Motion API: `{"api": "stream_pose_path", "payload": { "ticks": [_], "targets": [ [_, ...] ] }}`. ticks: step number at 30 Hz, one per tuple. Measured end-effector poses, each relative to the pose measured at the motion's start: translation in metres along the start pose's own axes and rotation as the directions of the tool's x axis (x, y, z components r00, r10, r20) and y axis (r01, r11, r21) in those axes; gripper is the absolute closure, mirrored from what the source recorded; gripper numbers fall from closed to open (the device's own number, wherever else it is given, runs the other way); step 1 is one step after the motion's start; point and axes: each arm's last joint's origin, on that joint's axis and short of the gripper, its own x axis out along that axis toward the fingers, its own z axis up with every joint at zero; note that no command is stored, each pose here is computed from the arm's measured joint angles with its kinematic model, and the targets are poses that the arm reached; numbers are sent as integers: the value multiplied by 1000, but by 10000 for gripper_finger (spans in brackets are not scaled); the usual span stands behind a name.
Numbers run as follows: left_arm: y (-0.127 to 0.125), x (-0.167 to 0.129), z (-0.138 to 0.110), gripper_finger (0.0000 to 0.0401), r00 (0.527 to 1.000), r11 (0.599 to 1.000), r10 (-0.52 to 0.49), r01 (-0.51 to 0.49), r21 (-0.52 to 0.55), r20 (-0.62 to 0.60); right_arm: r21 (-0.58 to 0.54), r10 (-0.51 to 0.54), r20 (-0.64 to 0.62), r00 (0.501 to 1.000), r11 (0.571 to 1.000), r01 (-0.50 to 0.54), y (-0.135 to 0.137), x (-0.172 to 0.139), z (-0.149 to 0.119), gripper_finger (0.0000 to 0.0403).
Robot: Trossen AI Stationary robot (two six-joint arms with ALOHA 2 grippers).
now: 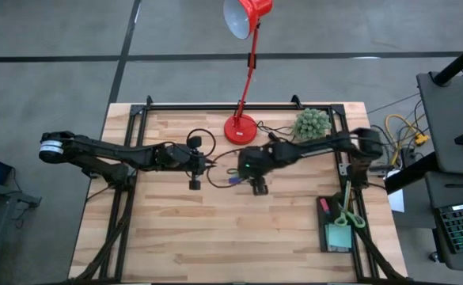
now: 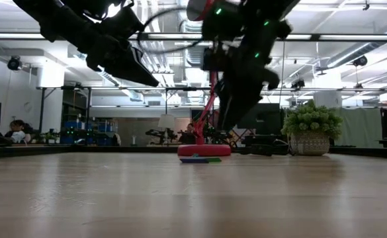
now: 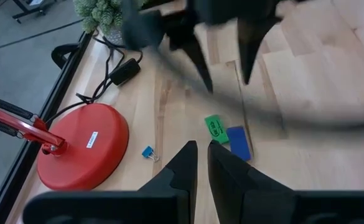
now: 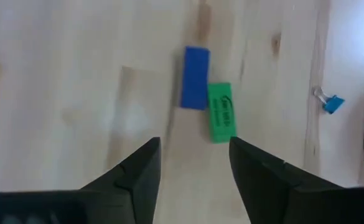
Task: Pick and place office supplies into organizer
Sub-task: Put the green eraser into the black desk organizer
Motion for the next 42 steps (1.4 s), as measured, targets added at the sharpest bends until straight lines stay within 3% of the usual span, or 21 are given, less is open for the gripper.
{"api": "stream_pose_path", "payload": {
  "ticks": [5, 11, 26, 30, 38, 42],
  "targets": [
    [0, 0, 0, 379, 1000, 1000, -1, 1, 1, -4, -1, 58, -96, 994, 998, -58, -23, 17, 6, 225],
    [0, 0, -1, 379, 1000, 1000, -1, 1, 2, -7, -26, 91, -90, 992, 995, -93, -42, 36, 15, 223],
    [0, 0, -1, 379, 1000, 1000, -2, 2, 2, -9, -112, 113, -148, 983, 985, -130, -45, 63, 12, 230],
    [0, 0, -1, 379, 1000, 1000, -1, 1, 2, -7, -119, 112, -148, 983, 984, -130, -47, 63, 11, 254],
    [0, 0, -1, 379, 1000, 1000, -1, 1, 2, -7, -135, 115, -161, 980, 981, -137, -51, 63, 8, 340],
    [0, 0, -1, 379, 1000, 1000, -1, 1, 2, -7, -140, 116, -165, 979, 980, -140, -51, 63, 8, 359]
  ]
}}
